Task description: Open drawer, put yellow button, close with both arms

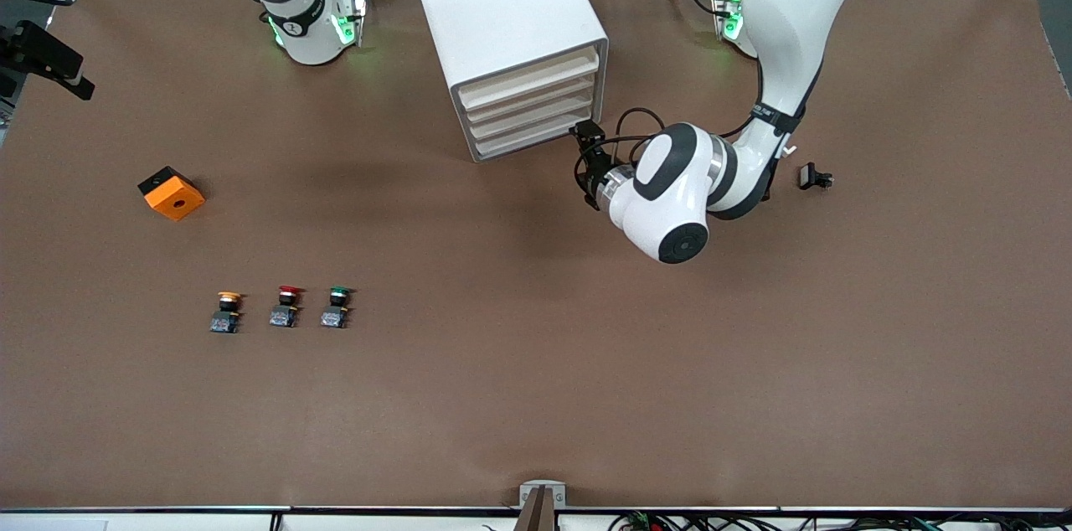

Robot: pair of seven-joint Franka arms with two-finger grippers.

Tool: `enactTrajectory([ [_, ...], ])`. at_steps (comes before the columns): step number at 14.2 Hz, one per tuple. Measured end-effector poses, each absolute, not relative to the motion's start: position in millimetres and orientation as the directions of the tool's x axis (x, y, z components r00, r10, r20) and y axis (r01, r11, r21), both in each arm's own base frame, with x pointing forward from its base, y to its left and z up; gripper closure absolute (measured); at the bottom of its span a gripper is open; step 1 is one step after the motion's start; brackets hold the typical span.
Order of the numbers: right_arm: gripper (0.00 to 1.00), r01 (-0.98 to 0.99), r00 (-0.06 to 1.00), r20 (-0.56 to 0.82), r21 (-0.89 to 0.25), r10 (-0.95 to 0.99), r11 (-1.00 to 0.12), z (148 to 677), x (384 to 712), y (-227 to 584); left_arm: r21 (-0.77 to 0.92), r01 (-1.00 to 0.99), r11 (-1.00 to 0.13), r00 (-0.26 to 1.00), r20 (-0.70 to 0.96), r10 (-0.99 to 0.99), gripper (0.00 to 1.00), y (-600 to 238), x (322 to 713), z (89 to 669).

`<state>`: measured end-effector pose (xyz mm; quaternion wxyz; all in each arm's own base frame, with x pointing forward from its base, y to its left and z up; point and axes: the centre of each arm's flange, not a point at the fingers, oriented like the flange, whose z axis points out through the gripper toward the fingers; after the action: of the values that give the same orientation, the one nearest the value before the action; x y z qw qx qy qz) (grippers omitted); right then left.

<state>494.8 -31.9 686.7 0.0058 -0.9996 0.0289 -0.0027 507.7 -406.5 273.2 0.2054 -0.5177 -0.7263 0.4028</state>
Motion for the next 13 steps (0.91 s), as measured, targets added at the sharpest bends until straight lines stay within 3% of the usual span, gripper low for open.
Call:
enactTrajectory([
  [6,0.0,-0.06,0.998,-0.008,-0.011,-0.059,-0.998,676.3,504.4,-32.9,-0.878,0.47,0.091,-0.427,-0.136,0.894,0.0,-421.3,494.2,278.9],
  [10,0.0,-0.06,0.997,-0.051,-0.008,-0.059,-0.998,648.1,525.5,-33.2,-0.906,0.418,0.065,-0.46,-0.15,0.875,0.18,-433.4,487.7,272.0],
  [13,0.0,-0.061,0.995,-0.079,-0.003,-0.061,-0.998,623.6,547.1,-34.4,-0.918,0.394,0.048,-0.468,-0.155,0.87,0.18,-439.7,483.1,272.3],
])
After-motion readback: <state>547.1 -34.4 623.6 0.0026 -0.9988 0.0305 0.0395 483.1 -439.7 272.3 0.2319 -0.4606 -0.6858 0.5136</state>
